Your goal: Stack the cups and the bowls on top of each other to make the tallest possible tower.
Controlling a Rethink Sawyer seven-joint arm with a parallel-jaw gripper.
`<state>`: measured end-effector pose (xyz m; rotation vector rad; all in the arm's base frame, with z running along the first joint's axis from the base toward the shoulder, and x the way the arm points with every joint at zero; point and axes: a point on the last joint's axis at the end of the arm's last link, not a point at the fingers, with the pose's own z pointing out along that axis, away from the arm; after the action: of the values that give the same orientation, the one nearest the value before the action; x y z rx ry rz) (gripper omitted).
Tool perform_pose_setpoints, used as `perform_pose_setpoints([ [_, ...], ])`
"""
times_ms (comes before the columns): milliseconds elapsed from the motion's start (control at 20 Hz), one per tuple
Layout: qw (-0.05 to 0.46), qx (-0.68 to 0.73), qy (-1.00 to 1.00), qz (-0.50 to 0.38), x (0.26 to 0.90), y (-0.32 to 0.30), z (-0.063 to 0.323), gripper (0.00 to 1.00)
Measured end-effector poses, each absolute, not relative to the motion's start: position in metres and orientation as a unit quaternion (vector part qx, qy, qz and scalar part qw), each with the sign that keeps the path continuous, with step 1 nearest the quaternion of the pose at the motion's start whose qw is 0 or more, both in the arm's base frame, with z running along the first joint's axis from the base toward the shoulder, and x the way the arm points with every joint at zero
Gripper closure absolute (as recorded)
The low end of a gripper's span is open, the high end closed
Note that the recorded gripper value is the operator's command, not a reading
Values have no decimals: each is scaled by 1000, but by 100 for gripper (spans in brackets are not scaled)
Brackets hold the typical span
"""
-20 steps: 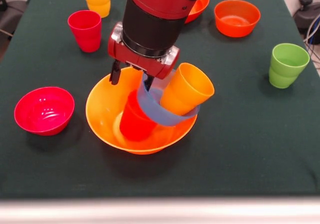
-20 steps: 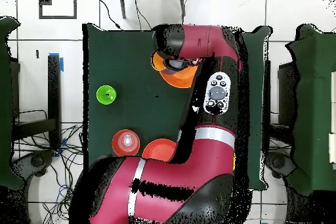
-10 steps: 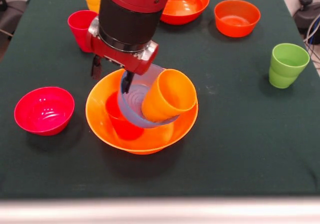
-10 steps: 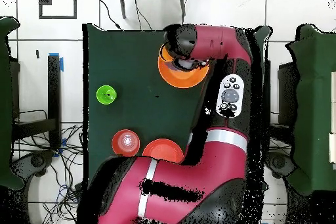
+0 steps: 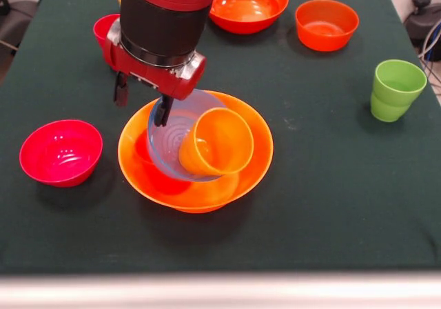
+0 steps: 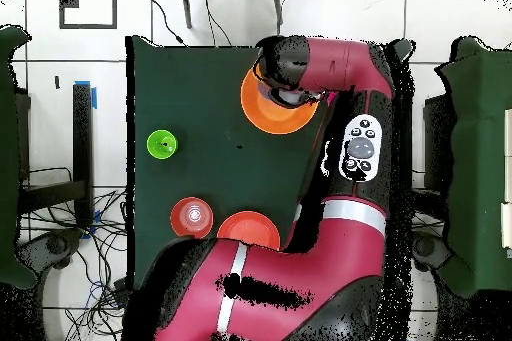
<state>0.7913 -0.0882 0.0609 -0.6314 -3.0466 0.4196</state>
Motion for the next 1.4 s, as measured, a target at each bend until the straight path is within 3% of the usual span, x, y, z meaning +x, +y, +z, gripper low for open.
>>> perform_pose_setpoints([
  [850, 11, -202, -971, 125, 785, -85, 55, 0],
  [1300, 28, -204, -972, 111, 772, -115, 53, 0],
  [1350, 30, -201, -973, 108, 770, -129, 54, 100],
  [1400, 30, -200, -973, 108, 769, -131, 54, 100],
])
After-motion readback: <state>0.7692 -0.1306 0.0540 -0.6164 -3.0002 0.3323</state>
